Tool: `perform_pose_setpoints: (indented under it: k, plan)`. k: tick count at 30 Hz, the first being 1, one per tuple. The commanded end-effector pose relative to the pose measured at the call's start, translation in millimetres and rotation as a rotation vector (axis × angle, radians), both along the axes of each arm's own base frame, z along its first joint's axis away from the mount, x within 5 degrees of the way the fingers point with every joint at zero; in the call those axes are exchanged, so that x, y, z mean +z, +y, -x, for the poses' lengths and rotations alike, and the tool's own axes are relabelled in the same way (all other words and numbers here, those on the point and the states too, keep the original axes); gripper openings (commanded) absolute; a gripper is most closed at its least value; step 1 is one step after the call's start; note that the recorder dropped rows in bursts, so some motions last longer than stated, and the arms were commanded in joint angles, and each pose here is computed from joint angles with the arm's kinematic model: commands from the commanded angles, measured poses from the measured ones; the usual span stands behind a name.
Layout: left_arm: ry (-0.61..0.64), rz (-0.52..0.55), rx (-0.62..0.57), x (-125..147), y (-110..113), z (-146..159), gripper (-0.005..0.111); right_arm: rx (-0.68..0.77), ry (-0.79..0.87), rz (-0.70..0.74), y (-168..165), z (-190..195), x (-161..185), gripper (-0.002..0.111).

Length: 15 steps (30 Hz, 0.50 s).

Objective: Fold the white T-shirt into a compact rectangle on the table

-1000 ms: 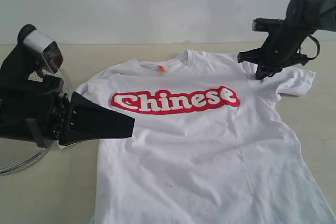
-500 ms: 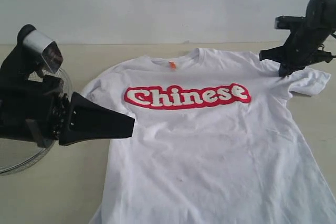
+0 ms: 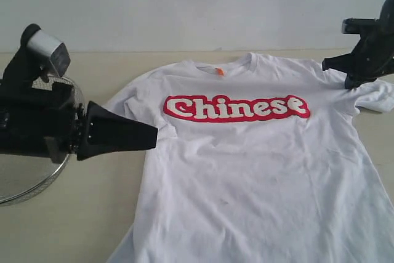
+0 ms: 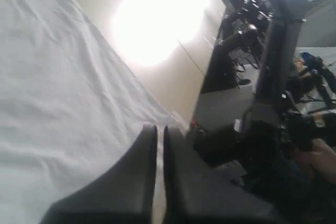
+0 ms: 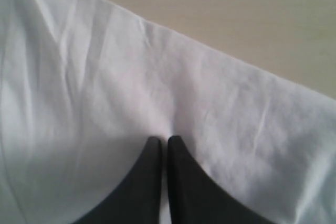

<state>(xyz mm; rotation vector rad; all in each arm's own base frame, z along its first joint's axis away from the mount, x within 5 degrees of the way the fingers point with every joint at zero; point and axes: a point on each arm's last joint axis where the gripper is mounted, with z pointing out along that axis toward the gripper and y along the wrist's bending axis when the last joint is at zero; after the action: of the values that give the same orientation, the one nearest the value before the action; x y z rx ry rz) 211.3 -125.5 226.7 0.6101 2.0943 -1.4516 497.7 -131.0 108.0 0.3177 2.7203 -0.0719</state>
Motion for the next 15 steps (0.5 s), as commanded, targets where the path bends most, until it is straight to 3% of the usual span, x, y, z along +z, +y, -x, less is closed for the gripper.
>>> perform_pose_setpoints:
  k: [1, 4, 7, 10, 15]
  plan:
    - [-0.065, -0.117, 0.170, 0.5, 7.0, -20.7, 0.005, 0.017, 0.152, -0.016, -8.2, 15.0, -38.6, 0.000]
    - [-0.092, -0.202, 0.302, 3.7, 13.7, -37.3, 0.005, 0.008, 0.122, -0.049, -5.4, 13.0, -31.0, 0.000]
    - [-0.145, -0.242, 0.362, 13.2, 16.5, -51.3, 0.005, -0.002, 0.062, -0.109, -0.3, 9.0, -16.7, 0.000]
    - [-0.144, -0.274, 0.360, 18.7, 14.3, -69.0, 0.005, -0.003, -0.009, -0.173, 5.6, 5.4, 3.7, 0.000]
    - [-0.085, -0.430, 0.339, -0.8, 13.3, -105.6, 0.005, 0.035, -0.103, -0.300, 23.3, 3.2, 43.8, 0.000]
